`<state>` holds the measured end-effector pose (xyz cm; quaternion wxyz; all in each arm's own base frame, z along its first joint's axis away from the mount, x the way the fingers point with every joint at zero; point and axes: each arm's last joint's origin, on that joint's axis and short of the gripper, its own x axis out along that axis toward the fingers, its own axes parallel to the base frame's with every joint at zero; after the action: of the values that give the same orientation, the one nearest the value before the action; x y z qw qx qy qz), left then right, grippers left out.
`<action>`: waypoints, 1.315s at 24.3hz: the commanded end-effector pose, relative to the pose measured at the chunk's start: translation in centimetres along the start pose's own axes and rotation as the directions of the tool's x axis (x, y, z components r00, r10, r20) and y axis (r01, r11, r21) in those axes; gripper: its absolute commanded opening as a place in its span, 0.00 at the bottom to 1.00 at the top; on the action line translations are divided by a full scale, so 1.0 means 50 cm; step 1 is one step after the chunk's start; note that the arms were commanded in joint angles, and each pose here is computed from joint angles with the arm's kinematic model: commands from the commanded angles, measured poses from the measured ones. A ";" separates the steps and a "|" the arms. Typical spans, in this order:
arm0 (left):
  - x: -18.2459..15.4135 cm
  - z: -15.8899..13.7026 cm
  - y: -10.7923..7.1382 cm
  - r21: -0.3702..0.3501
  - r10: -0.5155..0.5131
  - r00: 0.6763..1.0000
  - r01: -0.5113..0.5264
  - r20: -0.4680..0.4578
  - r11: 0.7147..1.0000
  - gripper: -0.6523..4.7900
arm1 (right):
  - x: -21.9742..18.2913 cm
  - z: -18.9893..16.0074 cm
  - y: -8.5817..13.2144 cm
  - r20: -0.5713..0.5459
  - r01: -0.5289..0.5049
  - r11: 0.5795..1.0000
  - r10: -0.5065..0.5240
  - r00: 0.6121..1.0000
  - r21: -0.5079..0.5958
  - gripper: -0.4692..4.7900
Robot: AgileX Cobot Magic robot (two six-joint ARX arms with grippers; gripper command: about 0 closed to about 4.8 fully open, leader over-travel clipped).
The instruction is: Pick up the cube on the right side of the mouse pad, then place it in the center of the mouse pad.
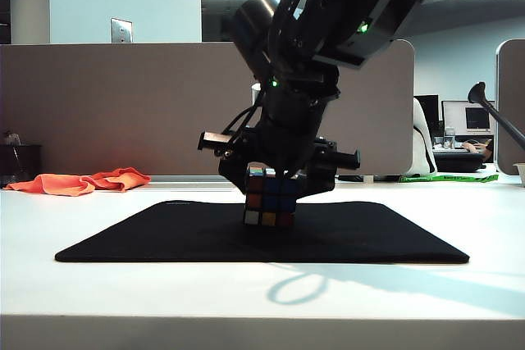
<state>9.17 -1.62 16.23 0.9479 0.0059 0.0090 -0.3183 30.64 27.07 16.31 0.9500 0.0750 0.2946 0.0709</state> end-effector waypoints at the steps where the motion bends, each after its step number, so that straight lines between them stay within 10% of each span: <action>1: 0.000 0.003 0.000 0.001 -0.003 1.000 0.003 0.006 1.000 0.11 | -0.002 0.010 0.007 0.032 -0.020 1.000 0.020 0.999 0.014 0.59; 32: 0.000 0.003 0.000 0.001 0.001 1.000 -0.001 0.006 1.000 0.11 | -0.050 0.068 0.012 0.137 -0.051 0.999 0.049 0.989 0.005 0.92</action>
<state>9.18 -1.62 16.23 0.9480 0.0061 0.0089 -0.3182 30.49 26.91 19.51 0.9599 0.0964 0.2489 0.0862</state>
